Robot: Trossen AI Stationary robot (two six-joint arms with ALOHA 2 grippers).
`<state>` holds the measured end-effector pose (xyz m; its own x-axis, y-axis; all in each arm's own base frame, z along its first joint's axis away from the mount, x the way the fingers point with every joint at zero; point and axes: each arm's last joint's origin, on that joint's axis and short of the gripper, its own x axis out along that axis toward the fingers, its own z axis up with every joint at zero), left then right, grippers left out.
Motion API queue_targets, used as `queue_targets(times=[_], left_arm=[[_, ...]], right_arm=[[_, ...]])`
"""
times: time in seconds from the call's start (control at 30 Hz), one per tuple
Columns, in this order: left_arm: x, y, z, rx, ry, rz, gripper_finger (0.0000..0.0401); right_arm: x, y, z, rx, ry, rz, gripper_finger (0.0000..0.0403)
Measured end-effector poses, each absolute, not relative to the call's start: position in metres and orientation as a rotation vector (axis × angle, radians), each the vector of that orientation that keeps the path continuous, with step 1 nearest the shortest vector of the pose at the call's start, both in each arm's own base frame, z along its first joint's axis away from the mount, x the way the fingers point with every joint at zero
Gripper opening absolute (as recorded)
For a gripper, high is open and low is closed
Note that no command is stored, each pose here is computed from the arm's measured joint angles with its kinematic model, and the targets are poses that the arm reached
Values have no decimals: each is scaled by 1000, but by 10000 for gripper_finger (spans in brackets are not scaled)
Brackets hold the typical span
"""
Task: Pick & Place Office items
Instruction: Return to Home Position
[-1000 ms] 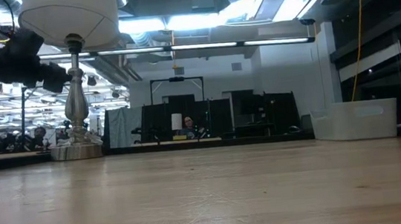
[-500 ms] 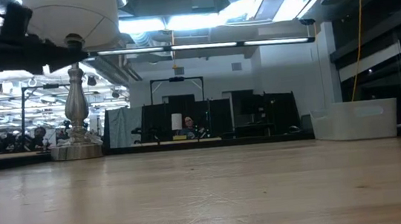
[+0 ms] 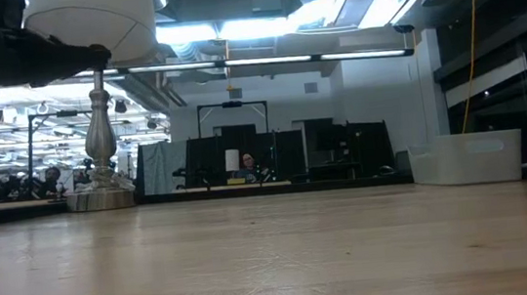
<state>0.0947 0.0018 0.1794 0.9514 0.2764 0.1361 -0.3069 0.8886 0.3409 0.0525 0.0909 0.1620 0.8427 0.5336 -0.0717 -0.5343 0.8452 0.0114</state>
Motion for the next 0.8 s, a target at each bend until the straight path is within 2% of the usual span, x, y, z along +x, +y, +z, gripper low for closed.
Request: queue_targets(times=[0.8], left_arm=[[96,0,172,387,-9,276,182]], right_arm=[[52,91,160,-39,86,564,347]])
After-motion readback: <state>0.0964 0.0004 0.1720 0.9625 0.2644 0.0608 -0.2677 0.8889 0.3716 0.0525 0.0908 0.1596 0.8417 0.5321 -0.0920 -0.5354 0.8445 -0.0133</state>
